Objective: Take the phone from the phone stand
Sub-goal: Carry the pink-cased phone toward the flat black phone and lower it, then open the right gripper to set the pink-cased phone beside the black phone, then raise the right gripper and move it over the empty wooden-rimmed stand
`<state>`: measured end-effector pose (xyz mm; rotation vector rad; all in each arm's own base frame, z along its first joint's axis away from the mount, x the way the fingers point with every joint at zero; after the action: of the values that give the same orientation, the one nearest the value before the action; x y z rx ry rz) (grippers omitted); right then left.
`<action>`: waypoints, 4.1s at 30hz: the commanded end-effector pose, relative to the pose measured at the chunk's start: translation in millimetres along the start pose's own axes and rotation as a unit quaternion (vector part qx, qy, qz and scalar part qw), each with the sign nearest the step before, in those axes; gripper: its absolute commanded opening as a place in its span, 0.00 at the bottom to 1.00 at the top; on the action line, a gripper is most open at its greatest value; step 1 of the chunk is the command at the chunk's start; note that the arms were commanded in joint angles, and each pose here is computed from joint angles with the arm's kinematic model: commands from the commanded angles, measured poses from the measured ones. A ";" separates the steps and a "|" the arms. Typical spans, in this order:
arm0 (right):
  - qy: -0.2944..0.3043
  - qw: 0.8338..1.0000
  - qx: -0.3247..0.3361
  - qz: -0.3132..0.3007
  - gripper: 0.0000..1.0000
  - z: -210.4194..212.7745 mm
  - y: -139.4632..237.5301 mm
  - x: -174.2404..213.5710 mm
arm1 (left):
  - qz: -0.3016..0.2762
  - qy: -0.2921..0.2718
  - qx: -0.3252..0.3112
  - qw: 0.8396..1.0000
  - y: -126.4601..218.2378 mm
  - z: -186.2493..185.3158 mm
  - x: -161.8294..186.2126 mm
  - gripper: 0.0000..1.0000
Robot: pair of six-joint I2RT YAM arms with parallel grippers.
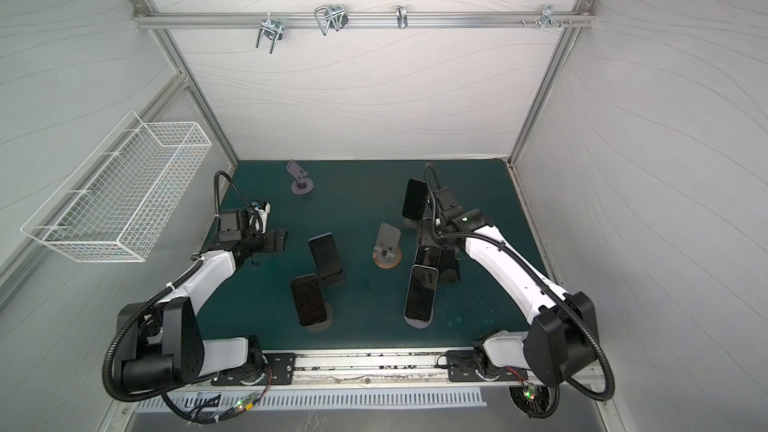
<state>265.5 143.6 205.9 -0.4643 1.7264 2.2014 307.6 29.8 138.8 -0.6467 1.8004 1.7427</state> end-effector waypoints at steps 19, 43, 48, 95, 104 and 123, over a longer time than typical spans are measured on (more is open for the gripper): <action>0.005 0.995 0.006 0.097 0.60 -1.2 -95.2 26.6 | -0.033 -0.006 -0.004 0.999 5.6 2.2 -15.0 0.97; 0.021 0.982 0.110 0.155 0.65 -19.6 -136.6 48.8 | -0.033 -0.009 -0.007 0.999 7.2 2.4 -13.7 0.97; 0.027 0.977 0.139 0.161 0.65 -20.5 -135.7 53.2 | -0.031 -0.007 -0.010 0.999 7.2 3.0 -12.9 0.97; 0.048 0.971 0.148 0.180 0.84 -19.1 -151.9 57.1 | -0.027 -0.009 -0.007 1.000 6.7 2.2 -11.9 0.96; 0.044 0.983 0.118 0.133 0.86 -5.3 -108.0 32.7 | -0.029 -0.010 -0.005 1.000 7.2 1.9 -12.2 0.97; 0.085 0.995 -0.002 0.043 0.91 27.0 -0.7 -1.8 | -0.034 -0.008 -0.010 0.999 9.4 2.7 -11.2 0.96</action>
<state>276.7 167.7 199.4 -0.5353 1.8839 2.2123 306.6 30.9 143.2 -0.6576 1.7769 1.7471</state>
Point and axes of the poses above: each gripper's point midway between its finger pads, its own y axis back along the fingers, its own z axis along the line the jaws close on, x = y × z, the point moved 6 cm from there along y, back along the fingers
